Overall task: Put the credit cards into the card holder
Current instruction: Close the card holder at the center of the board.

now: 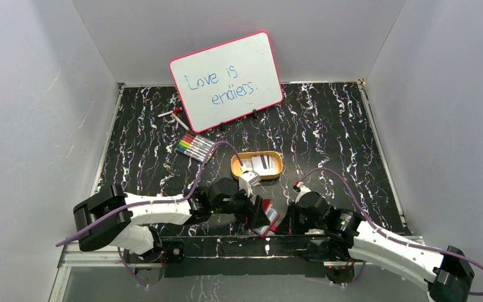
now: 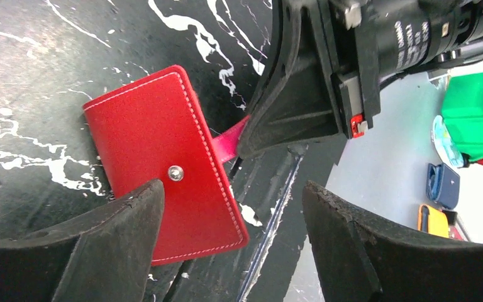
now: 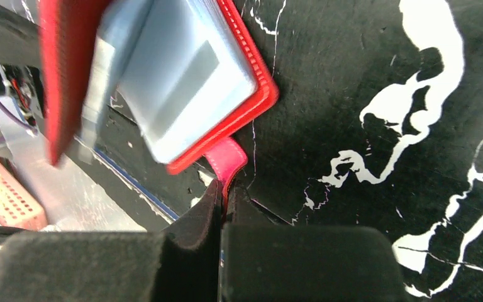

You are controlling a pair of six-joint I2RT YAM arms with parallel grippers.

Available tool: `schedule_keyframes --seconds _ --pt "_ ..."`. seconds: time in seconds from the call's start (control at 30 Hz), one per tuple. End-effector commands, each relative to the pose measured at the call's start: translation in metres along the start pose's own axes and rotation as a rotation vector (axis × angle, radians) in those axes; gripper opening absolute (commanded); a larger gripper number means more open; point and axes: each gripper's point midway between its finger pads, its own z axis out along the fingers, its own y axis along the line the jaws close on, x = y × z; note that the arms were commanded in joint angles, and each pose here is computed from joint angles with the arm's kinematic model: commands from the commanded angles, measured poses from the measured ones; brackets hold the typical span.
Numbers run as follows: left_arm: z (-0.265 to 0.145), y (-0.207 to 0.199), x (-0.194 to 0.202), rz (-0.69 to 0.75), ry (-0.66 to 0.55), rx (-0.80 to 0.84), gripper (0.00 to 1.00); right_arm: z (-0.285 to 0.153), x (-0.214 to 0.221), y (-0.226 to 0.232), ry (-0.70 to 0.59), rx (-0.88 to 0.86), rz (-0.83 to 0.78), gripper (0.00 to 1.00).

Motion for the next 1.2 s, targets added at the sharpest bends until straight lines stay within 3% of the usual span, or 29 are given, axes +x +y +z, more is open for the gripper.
schedule_keyframes --seconds 0.0,0.17,0.5,1.17 --pt "0.002 -0.017 0.005 0.017 0.014 0.108 0.76 -0.015 -0.030 0.024 -0.109 -0.016 0.051 0.00" --pt "0.003 -0.028 0.005 0.012 0.014 0.180 0.76 -0.025 -0.047 0.039 -0.165 -0.023 0.025 0.00" --pt "0.009 -0.009 0.024 -0.014 0.017 0.147 0.72 -0.029 -0.058 0.044 -0.179 0.017 0.018 0.00" --pt "0.018 -0.009 0.022 -0.031 -0.037 0.186 0.72 0.009 -0.068 0.060 -0.141 -0.014 -0.011 0.00"
